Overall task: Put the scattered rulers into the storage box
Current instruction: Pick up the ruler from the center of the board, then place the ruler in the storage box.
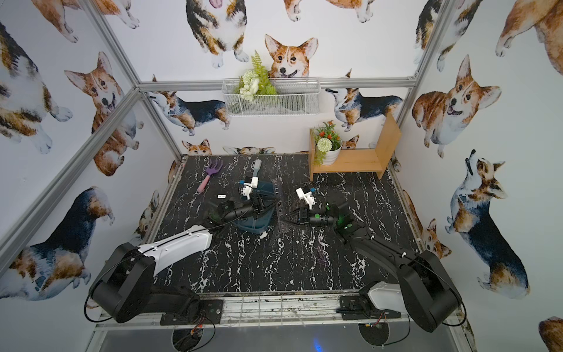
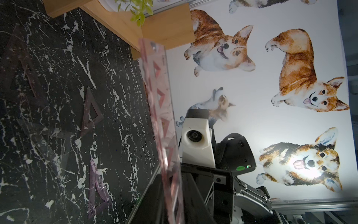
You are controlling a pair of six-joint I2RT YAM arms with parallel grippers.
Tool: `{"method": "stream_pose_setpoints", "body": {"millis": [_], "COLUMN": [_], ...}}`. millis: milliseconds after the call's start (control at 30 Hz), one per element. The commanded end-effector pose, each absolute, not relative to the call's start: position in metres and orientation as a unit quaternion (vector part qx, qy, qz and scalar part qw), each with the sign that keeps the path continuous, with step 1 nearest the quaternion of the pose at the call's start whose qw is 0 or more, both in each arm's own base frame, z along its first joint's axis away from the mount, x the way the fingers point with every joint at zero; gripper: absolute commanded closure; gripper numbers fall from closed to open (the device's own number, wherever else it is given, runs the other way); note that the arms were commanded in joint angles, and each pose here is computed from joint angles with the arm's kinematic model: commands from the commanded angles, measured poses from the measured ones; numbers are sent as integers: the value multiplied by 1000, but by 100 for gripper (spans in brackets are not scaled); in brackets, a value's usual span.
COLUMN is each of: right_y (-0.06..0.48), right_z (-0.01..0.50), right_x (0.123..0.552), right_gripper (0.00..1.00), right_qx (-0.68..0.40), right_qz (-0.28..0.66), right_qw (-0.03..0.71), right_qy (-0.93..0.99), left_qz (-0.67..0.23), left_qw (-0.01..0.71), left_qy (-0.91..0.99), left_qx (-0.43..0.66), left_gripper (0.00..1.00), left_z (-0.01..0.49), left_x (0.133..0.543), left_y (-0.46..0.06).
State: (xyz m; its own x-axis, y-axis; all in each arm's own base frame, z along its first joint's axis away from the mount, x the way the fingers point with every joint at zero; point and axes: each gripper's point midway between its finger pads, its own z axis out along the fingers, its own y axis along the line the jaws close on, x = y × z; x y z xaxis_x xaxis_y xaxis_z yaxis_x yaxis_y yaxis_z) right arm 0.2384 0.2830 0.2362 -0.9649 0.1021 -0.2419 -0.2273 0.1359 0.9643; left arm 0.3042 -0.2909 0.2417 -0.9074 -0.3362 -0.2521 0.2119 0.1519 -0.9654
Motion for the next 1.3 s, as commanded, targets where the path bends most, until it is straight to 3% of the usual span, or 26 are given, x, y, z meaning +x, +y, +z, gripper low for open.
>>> {"method": "stream_pose_setpoints", "body": {"millis": [0, 133, 200, 267, 467, 667, 1267], "right_y": [284, 281, 279, 276, 256, 232, 215], "right_z": [238, 231, 229, 225, 205, 191, 185], "right_x": [238, 243, 246, 250, 269, 282, 294], "right_gripper": [97, 50, 38, 32, 38, 47, 53], "right_qx": [-58, -60, -62, -64, -61, -60, -77], "right_qz": [652, 624, 605, 581, 470, 370, 283], "right_qw": [134, 152, 163, 172, 216, 244, 262], "right_qy": [744, 765, 777, 793, 854, 895, 919], "left_qz": [-660, -660, -657, -652, -625, -543, -387], "left_qw": [219, 215, 215, 215, 228, 245, 242], "left_qy": [718, 719, 722, 727, 747, 803, 889], "left_qx": [-26, -25, -25, -25, -13, 7, 38], "left_gripper": [98, 100, 100, 100, 100, 100, 100], "left_z": [250, 250, 250, 248, 253, 244, 204], "left_x": [303, 303, 303, 304, 309, 317, 356], "left_y": [-292, -293, -293, -292, -286, -268, -222]}}
